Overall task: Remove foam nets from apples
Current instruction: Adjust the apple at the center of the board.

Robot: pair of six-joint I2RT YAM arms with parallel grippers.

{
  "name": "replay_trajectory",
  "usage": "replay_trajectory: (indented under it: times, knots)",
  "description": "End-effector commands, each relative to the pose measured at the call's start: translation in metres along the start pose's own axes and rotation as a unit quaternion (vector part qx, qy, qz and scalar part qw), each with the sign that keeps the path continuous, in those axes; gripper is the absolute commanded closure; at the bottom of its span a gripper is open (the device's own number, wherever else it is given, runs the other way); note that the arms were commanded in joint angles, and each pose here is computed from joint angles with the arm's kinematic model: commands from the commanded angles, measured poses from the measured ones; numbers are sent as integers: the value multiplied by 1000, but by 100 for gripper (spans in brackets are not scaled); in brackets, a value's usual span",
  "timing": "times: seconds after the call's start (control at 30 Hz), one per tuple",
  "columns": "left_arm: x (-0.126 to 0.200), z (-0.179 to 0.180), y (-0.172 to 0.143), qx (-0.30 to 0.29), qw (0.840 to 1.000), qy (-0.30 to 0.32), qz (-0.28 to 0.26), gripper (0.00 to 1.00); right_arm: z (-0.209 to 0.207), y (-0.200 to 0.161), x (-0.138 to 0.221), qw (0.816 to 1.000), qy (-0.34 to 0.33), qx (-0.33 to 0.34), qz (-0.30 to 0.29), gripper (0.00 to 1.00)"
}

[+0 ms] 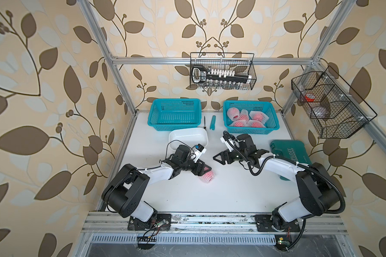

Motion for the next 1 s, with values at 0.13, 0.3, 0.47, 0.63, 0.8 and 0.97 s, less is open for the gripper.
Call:
replay_trajectory:
  times: [0.13,0.3,0.47,0.63,0.8,0.97]
  knots:
    - [5,-3,0,28,999,9,16,41,0,0,-2,1000,8,3,-7,17]
    - [6,-4,2,33,999,11,16,58,-2,1,-3,1000,3,4,-7,17]
    - [7,-7,6,42,999,4,18,68,-1,3,-1,1000,-2,8,-13,16]
    - [7,-9,3,61,998,-7,27,83,-1,5,4,1000,-14,14,-22,14]
    - [14,-17,8,55,998,-18,16,93,-1,6,4,999,-15,15,-25,14]
    - [19,-22,19,44,999,-17,0,92,-2,7,4,999,-18,13,-33,14]
Point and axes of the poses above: each gripper's point midway between its finger pads, its own x axis back along the fingers, its own z axis along the line the jaws close on, y = z × x, the point moved 7 cm from there along x, back along the fingers
